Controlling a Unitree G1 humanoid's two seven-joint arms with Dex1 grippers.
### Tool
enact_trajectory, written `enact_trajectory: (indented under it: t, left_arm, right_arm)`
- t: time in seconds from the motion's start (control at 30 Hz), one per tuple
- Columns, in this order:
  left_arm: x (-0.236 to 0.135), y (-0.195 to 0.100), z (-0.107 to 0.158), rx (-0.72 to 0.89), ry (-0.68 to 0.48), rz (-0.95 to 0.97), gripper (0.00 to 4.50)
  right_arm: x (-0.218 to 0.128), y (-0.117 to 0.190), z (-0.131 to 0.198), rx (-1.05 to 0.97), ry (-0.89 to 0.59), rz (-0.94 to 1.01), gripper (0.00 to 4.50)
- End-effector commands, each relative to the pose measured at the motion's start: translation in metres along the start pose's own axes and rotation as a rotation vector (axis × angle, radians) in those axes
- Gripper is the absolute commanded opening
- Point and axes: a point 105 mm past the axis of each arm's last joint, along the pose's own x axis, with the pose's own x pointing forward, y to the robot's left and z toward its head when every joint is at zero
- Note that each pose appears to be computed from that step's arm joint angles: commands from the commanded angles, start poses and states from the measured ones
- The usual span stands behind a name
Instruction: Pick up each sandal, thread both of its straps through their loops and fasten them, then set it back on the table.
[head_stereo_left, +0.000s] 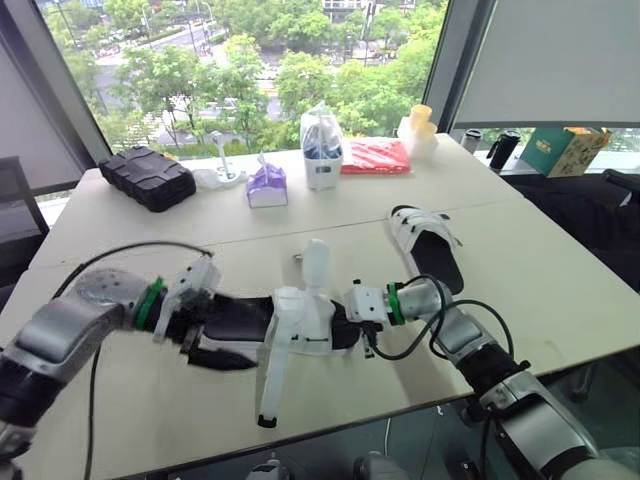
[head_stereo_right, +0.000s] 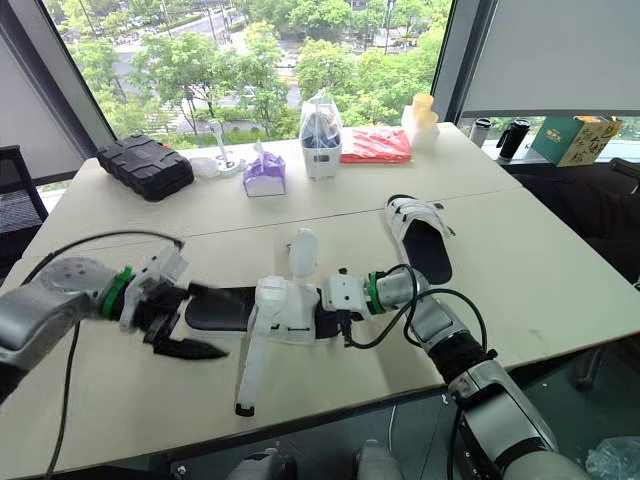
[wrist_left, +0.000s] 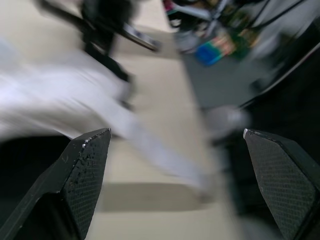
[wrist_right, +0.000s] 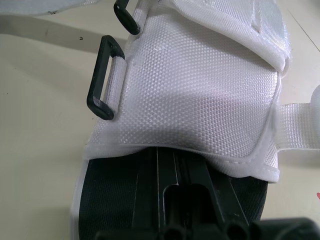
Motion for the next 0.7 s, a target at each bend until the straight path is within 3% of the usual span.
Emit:
enact_trajectory:
  t: [0.03, 0.13, 0.43, 0.7]
  left_arm:
    - [0.007, -0.019, -0.004, -0.16, -0.025, -0.05, 4.41]
    - [0.017, -0.019, -0.009, -0.26, -0.055, -0.05, 4.41]
    - [0.039, -0.01, -0.026, -0.228, -0.043, -0.003, 4.41]
    - [0.015, -0.001, -0.015, -0.24, -0.112, 0.084, 4.41]
  right_arm:
    - [0.002, 0.01, -0.02, 0.046, 0.077, 0.03, 0.0]
    - [0.002, 0.01, -0.02, 0.043, 0.079, 0.031, 0.0]
    - [0.001, 0.01, -0.017, 0.044, 0.073, 0.028, 0.0]
    - [0.0, 0.013, -0.018, 0.054, 0.077, 0.025, 0.0]
